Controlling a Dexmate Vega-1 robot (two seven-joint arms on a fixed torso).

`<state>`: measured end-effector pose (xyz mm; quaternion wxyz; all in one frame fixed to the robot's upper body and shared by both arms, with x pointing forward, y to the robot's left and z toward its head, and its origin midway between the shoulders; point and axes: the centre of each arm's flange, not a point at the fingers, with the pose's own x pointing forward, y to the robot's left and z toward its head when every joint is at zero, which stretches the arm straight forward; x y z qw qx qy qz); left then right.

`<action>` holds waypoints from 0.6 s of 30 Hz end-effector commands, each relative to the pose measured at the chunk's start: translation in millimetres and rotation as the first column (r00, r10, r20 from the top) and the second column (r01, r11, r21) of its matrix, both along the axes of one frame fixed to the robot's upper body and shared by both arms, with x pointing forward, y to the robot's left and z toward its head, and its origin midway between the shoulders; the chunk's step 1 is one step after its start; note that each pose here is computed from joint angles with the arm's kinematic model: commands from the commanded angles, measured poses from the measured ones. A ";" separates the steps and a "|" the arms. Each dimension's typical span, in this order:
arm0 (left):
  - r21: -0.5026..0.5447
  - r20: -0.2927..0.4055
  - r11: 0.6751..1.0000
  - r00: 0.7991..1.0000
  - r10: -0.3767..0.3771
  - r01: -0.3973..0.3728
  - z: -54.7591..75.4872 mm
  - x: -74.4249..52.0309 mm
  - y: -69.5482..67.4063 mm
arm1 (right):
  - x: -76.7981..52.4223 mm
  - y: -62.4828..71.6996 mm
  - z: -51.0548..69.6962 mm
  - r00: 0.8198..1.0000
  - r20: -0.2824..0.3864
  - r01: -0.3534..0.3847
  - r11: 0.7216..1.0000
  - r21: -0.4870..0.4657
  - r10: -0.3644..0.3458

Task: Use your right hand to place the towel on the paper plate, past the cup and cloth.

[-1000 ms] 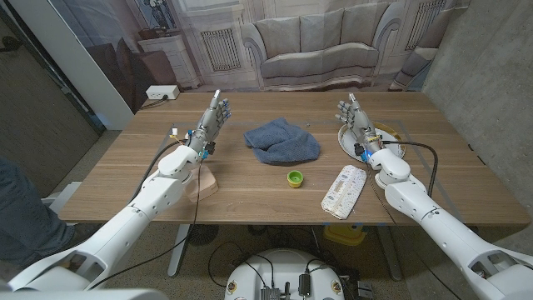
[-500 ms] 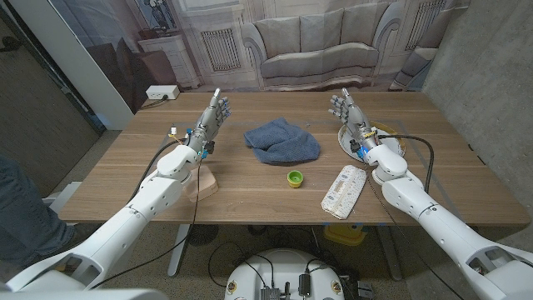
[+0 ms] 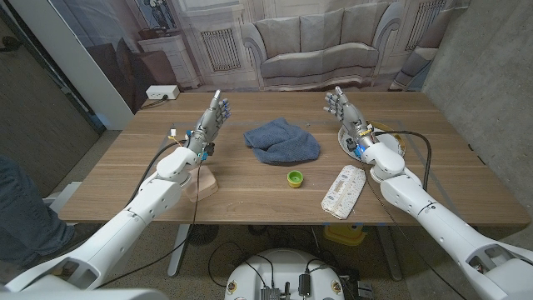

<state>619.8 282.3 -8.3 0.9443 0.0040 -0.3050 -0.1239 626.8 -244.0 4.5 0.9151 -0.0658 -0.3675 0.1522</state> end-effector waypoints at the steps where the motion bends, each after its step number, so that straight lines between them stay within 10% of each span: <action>1: -0.010 0.003 1.000 1.000 0.014 -0.014 -4.7 -4.3 5.8 | -4.6 12.2 3.9 0.999 0.037 0.004 0.999 -0.046 -0.002; 18: -0.013 0.007 1.000 1.000 0.020 -0.020 -5.5 -5.1 9.6 | -13.7 28.0 11.9 0.997 0.080 0.013 0.994 -0.108 -0.004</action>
